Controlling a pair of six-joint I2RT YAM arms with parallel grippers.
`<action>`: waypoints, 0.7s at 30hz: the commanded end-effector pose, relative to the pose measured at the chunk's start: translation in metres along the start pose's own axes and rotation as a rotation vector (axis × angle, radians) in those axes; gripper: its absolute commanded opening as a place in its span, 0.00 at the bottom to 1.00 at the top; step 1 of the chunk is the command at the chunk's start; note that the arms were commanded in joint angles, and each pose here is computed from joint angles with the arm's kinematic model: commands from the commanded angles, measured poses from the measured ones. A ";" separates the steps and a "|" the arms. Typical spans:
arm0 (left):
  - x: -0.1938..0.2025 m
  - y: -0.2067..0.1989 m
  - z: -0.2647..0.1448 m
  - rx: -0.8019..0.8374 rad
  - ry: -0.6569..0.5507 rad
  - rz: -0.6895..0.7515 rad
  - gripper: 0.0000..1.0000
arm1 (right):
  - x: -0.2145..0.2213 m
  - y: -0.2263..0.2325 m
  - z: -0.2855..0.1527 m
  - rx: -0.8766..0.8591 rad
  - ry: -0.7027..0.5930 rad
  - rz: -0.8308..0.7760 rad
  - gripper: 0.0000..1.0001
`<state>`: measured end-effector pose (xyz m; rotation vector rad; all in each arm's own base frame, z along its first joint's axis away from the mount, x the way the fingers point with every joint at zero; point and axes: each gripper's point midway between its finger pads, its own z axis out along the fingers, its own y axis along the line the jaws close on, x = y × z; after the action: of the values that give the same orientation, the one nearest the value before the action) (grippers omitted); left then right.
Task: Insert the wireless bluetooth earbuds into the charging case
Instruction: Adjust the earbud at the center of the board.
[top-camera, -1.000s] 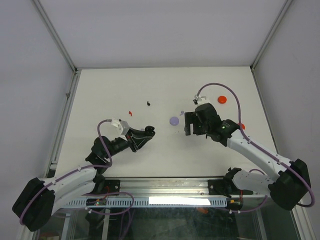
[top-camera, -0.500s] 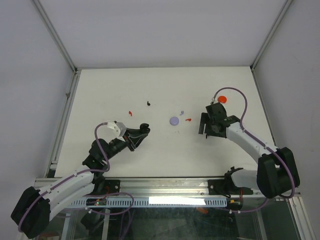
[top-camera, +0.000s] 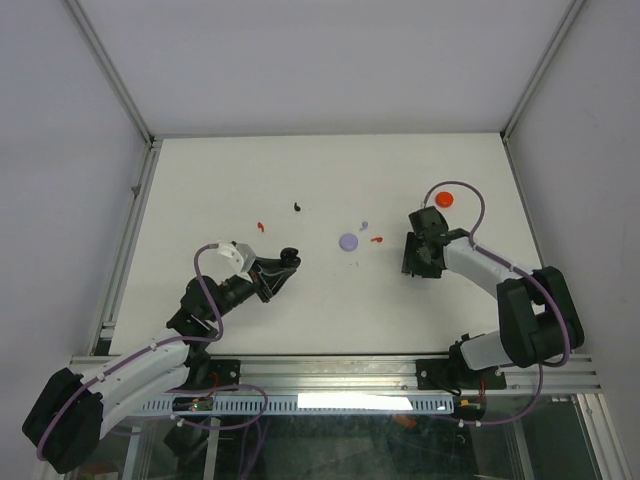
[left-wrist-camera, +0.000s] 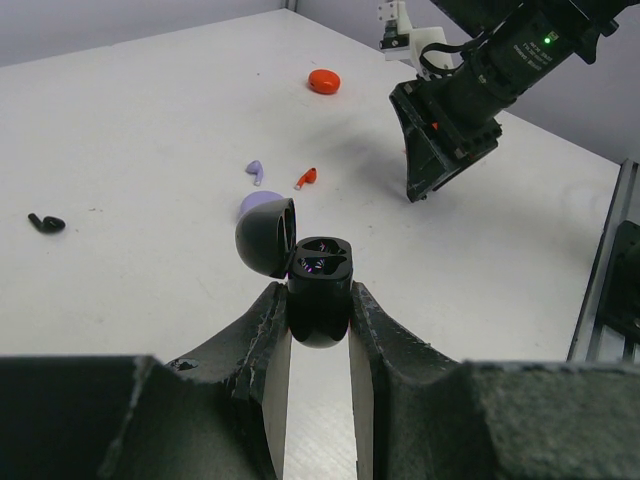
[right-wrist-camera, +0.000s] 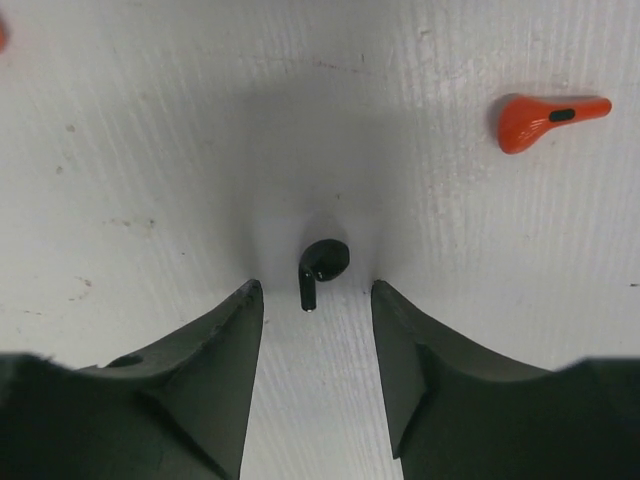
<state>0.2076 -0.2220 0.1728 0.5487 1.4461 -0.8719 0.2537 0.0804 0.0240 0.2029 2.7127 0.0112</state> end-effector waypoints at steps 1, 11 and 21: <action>-0.009 -0.002 0.001 0.021 -0.040 0.047 0.00 | -0.015 0.008 0.005 -0.021 -0.024 0.002 0.48; -0.013 -0.006 -0.003 0.038 -0.063 0.055 0.00 | -0.010 0.006 0.014 0.013 0.022 -0.023 0.38; -0.015 -0.009 -0.003 0.050 -0.071 0.060 0.00 | 0.008 0.050 0.008 -0.041 0.060 -0.145 0.27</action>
<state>0.2029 -0.2225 0.1771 0.5644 1.4196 -0.8852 0.2680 0.1078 0.0192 0.0644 2.7303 -0.0047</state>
